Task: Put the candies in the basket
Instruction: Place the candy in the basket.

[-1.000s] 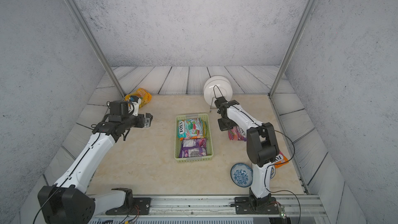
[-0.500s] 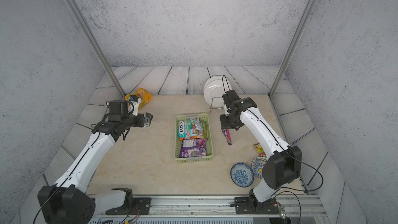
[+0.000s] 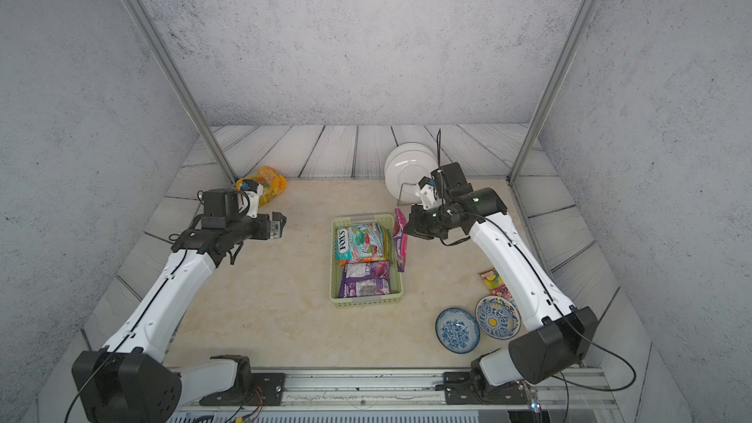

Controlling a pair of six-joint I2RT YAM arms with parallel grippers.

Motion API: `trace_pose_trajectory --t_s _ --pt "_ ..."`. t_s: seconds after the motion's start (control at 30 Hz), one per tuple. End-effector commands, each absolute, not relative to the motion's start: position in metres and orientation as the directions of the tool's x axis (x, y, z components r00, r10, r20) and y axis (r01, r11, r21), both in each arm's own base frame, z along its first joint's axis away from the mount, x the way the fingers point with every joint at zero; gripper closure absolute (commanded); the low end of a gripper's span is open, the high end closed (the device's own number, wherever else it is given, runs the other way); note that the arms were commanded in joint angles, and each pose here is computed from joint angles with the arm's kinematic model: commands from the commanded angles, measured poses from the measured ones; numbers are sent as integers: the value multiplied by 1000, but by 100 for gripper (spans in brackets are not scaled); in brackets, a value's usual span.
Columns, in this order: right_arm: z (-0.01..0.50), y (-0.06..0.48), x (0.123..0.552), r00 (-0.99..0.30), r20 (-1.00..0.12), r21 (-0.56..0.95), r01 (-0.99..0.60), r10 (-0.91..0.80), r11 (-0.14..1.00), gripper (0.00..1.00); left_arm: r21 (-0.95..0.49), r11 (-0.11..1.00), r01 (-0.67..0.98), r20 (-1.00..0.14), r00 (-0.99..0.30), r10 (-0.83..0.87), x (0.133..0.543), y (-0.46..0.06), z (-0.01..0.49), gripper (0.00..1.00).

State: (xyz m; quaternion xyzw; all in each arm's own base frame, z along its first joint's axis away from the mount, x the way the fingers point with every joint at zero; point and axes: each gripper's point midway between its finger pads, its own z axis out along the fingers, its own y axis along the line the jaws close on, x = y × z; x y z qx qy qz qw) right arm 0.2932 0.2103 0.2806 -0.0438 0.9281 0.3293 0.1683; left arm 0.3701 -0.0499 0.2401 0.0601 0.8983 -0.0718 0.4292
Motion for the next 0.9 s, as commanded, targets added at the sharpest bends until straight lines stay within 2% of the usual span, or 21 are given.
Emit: trace_pose_trajectory --t_s 0.0,0.17,0.33,0.7,0.87 --pt "306 231 288 -934 -349 703 -214 68 678 100 -82 981 175 -786 -616 45 371 -49 245 1" --pt "289 239 291 -942 -333 693 -211 47 690 100 -81 981 177 -789 -613 46 372 -49 243 1" --pt "270 248 287 -964 -265 708 -178 23 683 100 -90 980 178 -783 -621 41 370 -50 247 0" --pt "219 247 287 -980 -201 644 -138 -8 752 100 -99 978 183 -780 -625 38 374 -51 238 0" --pt "211 256 285 -982 -185 637 -144 -31 757 100 -98 979 178 -776 -630 37 373 -50 242 0"
